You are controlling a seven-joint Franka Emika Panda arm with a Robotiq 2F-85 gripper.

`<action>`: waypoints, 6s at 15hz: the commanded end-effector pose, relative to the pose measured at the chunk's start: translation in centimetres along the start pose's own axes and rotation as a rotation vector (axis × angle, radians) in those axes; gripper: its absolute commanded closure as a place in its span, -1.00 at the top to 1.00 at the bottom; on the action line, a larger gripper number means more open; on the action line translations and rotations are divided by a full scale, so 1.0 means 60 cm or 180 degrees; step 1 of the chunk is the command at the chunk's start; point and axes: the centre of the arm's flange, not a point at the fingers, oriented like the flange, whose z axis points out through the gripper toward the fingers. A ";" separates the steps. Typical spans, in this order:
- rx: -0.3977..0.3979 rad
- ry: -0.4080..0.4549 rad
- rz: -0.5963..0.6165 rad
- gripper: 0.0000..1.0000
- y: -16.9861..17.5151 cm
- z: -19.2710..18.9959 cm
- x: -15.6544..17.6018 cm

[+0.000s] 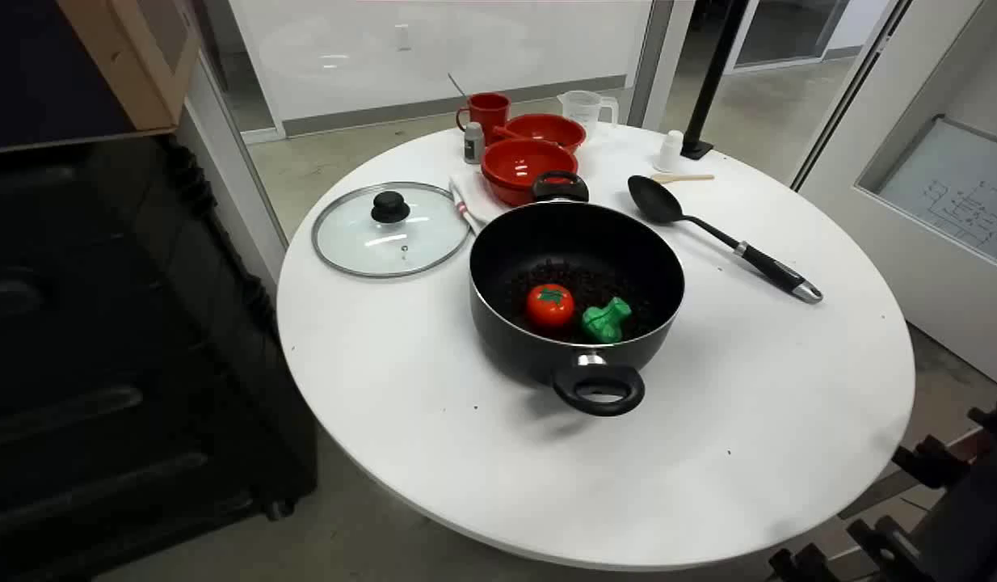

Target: Take the red toy tomato out of the black pot

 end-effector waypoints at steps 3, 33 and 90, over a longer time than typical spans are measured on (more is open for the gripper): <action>0.0000 0.0000 0.0000 1.00 0.000 0.000 0.000; -0.0880 0.0096 -0.0875 1.00 -0.080 0.244 0.220; -0.1143 -0.0610 -0.0814 0.41 -0.059 0.555 0.450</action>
